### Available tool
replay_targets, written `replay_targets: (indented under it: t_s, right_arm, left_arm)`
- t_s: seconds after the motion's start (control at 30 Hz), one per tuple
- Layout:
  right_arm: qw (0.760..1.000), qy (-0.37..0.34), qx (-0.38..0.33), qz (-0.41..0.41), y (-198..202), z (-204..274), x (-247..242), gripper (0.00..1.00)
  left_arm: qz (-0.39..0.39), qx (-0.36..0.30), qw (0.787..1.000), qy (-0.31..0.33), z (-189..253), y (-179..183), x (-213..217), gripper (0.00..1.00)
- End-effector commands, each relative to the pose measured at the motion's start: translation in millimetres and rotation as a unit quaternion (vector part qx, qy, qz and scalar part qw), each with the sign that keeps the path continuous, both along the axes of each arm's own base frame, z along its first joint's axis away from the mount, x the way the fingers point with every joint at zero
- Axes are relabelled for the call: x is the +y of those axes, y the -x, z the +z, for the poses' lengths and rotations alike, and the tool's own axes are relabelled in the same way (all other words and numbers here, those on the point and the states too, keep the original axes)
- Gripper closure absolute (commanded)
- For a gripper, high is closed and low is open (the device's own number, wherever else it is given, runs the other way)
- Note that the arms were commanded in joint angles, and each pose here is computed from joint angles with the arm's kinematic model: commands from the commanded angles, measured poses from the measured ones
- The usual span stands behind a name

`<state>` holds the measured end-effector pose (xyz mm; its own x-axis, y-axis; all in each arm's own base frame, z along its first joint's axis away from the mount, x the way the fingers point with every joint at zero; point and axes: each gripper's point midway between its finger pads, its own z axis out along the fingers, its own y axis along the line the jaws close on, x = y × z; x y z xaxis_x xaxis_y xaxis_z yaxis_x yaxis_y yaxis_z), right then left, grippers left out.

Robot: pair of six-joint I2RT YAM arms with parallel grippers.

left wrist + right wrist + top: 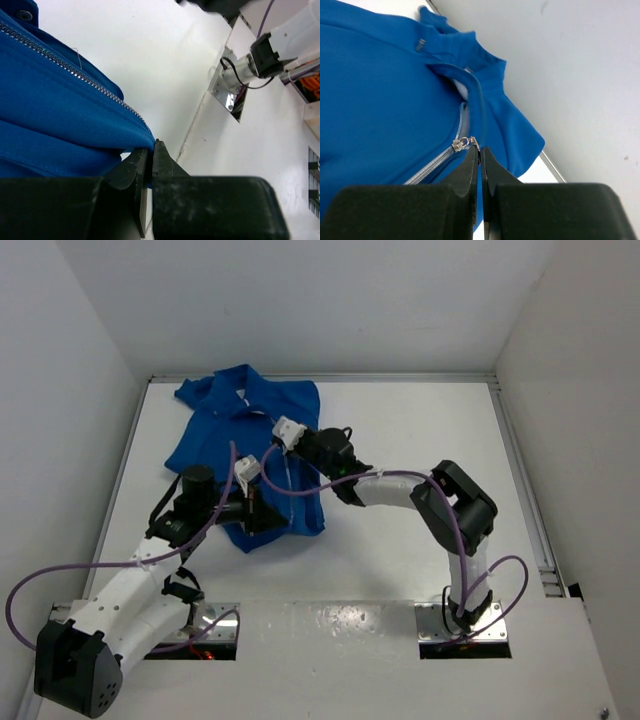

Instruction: Zip up the jacket

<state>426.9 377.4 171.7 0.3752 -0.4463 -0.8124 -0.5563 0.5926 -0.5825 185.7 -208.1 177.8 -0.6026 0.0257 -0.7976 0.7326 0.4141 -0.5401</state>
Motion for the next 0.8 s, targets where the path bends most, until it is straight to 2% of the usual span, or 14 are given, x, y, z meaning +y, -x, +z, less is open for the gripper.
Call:
replay_targets:
  t_s: [0.0, 0.03, 0.17, 0.3, 0.37, 0.43, 0.47, 0.77]
  right_arm:
    - [0.999, -0.034, 0.004, -0.042, -39.6, 20.1, -13.4, 1.00]
    - [0.998, -0.026, 0.015, -0.049, -47.7, 6.2, -16.6, 1.00]
    - [0.996, -0.029, 0.002, -0.079, -89.7, 22.3, -24.5, 1.00]
    - [0.994, -0.025, -0.019, -0.106, -128.3, 28.7, -32.9, 1.00]
    - [0.991, -0.015, -0.018, -0.128, -146.8, 20.0, -48.3, 1.00]
    - [0.989, -0.019, -0.028, -0.144, -165.2, 31.7, -55.8, 1.00]
    - [0.987, -0.010, -0.023, -0.156, -176.3, 19.4, -66.8, 1.00]
    - [0.969, -0.015, -0.066, -0.238, -239.4, 53.5, -131.2, 1.00]
  left_arm:
    - [-0.070, -0.025, 0.997, 0.014, 20.3, 24.7, -10.7, 1.00]
    - [-0.072, -0.035, 0.997, 0.014, 23.5, 23.3, -10.9, 1.00]
    - [-0.109, -0.078, 0.991, 0.018, 40.8, 31.2, -20.4, 1.00]
    - [-0.130, -0.119, 0.984, -0.003, 51.1, 33.5, -22.3, 1.00]
    - [-0.141, -0.124, 0.982, -0.012, 51.2, 37.9, -21.9, 1.00]
    - [-0.150, -0.137, 0.979, -0.015, 54.0, 39.6, -22.5, 1.00]
    - [-0.150, -0.136, 0.979, -0.016, 56.2, 40.3, -22.2, 1.00]
    - [-0.173, -0.192, 0.965, -0.048, 72.1, 46.9, -16.0, 1.00]
